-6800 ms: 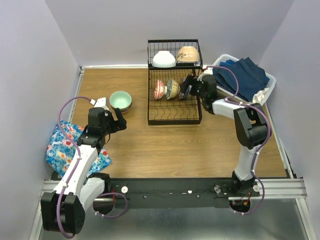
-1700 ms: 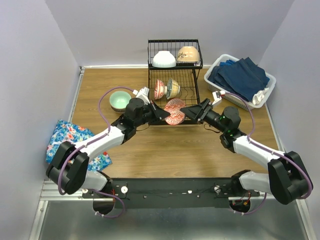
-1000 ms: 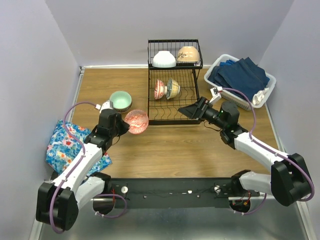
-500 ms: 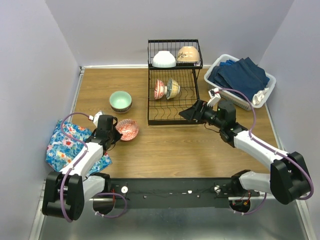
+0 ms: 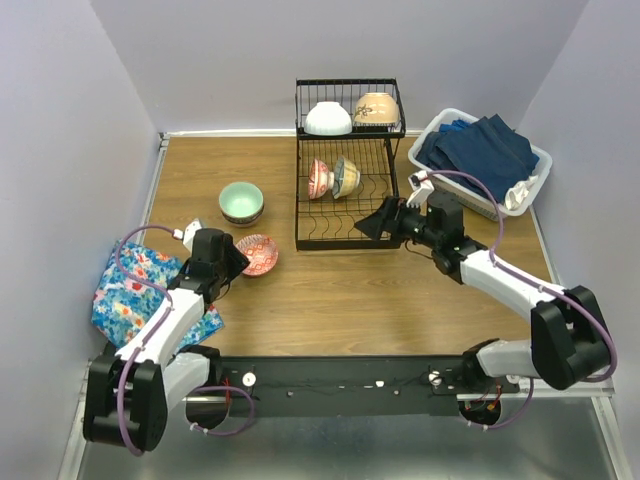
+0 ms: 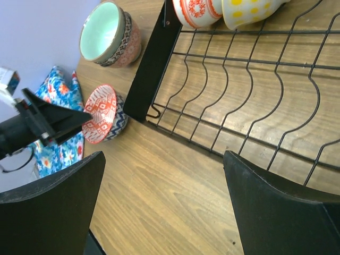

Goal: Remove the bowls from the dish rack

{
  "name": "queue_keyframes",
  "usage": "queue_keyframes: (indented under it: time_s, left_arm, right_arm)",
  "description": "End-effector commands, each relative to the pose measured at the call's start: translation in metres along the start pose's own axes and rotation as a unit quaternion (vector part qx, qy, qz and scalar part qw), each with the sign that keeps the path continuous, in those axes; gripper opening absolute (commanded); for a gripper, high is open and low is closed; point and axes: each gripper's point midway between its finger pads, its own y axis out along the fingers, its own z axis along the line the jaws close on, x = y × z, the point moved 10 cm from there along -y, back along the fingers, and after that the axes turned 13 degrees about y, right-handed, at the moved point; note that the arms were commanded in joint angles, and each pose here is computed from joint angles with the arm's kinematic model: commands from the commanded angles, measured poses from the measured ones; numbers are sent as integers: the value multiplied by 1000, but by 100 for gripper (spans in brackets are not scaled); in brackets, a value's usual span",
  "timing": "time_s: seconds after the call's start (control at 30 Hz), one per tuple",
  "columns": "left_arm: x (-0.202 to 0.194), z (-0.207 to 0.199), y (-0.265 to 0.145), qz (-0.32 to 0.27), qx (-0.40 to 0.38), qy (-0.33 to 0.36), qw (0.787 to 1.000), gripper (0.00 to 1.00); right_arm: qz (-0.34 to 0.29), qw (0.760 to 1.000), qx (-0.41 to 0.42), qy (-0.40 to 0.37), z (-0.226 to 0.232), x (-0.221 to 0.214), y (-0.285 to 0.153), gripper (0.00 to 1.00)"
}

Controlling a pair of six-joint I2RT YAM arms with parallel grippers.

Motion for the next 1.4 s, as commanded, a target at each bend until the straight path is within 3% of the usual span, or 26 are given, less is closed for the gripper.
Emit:
queue_keyframes:
  time_s: [0.0, 0.13, 0.23, 0.53, 0.87, 1.37]
  left_arm:
    - [12, 3, -18, -33, 11, 24, 999, 72]
    - [28, 3, -38, -70, 15, 66, 995, 92]
    - [40, 2, -54, -95, 13, 100, 990, 99]
    - [50, -2, -83, -161, -66, 216, 961, 99]
    - [57, -7, -89, -210, -93, 217, 949, 99]
    - [53, -10, -89, -209, -108, 221, 947, 99]
  right_arm:
    - [-37, 999, -7, -20, 3, 16, 16, 100]
    - [-46, 998, -24, -30, 1, 24, 35, 100]
    - [-70, 996, -33, -35, 1, 30, 48, 100]
    - [-154, 985, -62, -54, -9, 53, 86, 100]
    - [-175, 980, -70, -61, -32, 62, 135, 100]
    - [-187, 978, -57, -70, -52, 61, 174, 100]
